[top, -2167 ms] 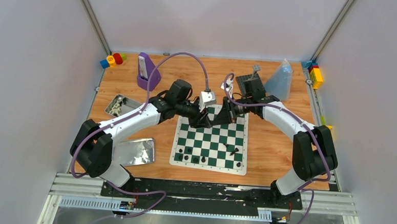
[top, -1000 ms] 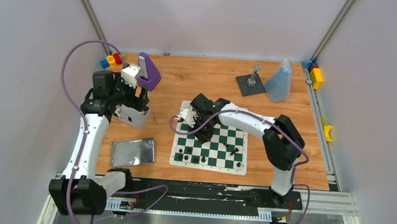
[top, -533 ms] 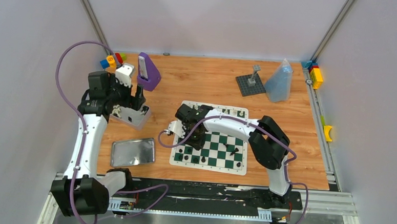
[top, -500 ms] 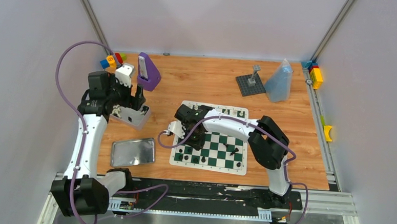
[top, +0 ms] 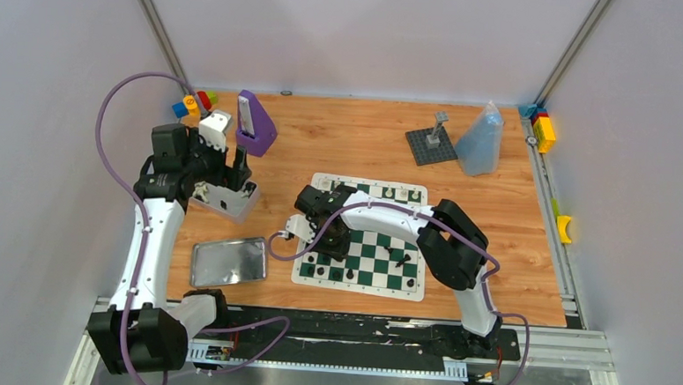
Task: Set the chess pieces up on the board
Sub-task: Place the chess piece on the chessboard.
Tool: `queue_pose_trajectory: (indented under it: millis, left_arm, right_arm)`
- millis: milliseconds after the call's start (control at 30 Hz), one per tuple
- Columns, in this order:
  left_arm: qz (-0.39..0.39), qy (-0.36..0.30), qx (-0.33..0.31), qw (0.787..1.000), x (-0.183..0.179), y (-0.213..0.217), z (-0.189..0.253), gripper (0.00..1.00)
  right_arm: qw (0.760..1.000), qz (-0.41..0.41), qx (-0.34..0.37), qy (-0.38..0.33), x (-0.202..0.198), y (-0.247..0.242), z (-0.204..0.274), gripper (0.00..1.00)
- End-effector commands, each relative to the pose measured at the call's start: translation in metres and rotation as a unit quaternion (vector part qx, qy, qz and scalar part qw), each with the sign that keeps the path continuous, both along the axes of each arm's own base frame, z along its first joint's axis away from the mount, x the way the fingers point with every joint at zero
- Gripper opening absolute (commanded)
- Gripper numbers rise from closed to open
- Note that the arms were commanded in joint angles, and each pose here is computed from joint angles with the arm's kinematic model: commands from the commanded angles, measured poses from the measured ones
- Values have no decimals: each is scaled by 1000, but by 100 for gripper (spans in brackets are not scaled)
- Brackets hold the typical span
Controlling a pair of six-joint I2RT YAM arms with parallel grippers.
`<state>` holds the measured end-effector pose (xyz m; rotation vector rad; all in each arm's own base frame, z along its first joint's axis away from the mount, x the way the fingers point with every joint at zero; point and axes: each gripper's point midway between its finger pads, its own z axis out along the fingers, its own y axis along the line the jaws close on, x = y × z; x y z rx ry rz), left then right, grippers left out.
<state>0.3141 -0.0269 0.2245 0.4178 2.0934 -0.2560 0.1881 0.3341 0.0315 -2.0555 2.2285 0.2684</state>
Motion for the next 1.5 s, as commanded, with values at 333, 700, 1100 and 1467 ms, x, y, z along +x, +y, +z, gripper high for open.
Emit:
queue_pose_trajectory:
  millis: [333, 700, 1100, 1467]
  left_arm:
    - [-4, -25, -5, 1000, 0, -2, 11, 99]
    - [-4, -25, -4, 1000, -1, -2, 10, 99]
    - [-5, -24, -3, 1000, -1, -2, 8, 100]
    - [-4, -25, -2, 1000, -1, -1, 8, 100]
  right_arm:
    - [1000, 13, 8, -9, 1, 6, 8, 7]
    - [1000, 16, 5, -4, -2, 5, 13, 7]
    - [1000, 15, 6, -2, 0, 10, 7, 14]
    - [1000, 16, 11, -1, 0, 13, 9, 19]
